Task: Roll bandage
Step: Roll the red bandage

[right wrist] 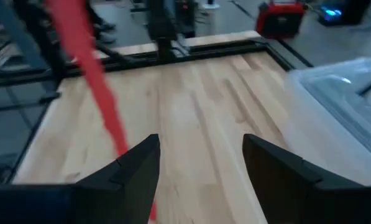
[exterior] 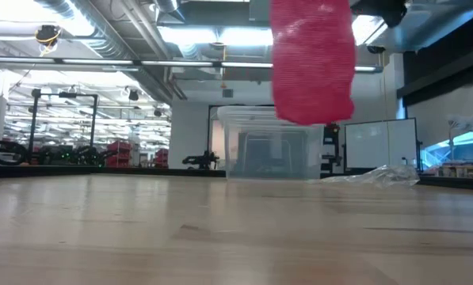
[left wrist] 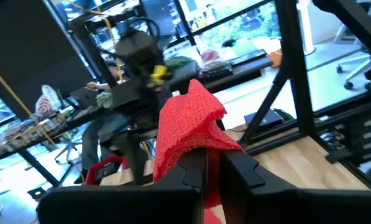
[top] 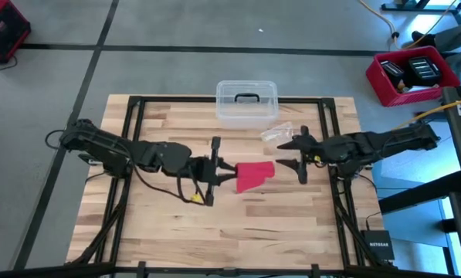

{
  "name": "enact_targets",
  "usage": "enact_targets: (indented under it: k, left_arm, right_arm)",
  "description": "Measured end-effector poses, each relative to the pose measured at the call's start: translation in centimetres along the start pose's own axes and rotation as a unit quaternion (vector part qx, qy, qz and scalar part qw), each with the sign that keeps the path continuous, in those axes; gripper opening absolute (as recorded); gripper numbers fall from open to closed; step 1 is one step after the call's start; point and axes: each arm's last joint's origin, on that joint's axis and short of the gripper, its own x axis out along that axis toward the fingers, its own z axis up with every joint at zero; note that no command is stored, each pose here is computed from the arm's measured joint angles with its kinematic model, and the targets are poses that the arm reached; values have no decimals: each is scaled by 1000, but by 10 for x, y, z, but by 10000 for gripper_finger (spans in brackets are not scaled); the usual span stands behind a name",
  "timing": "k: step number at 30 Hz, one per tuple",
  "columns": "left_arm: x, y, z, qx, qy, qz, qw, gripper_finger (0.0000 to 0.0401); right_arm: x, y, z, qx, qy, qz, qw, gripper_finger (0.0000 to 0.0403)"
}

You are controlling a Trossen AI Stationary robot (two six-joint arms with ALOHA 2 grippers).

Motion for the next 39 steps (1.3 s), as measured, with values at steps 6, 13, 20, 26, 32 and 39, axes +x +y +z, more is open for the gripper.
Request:
enact_targets:
  k: [6,13,20,26,32,39]
  left_arm:
    - [2,8,-4,-9,8,12,1000,17]
    - [3,12,-5,-13,9,17,1000,17]
    - [2,8,-3,-16,6,12,1000,17]
    - [1,3,0,-16,-3,5,1000,17]
    - [-1,-5,1,-31,3,-9,999,17]
    - [-4,-26,2,-20,-7,-99,995,17]
  right_arm:
    - [5,6,11,1,-52,25,998,232]
    - [25,21,9,-44,-54,98,993,232]
    - [57,30,-6,-112,-99,71,986,212]
    - [70,35,-3,-165,-170,63,970,134]
    - [70,36,3,-233,-206,32,950,11]
    - [45,23,21,-263,-239,-83,931,5]
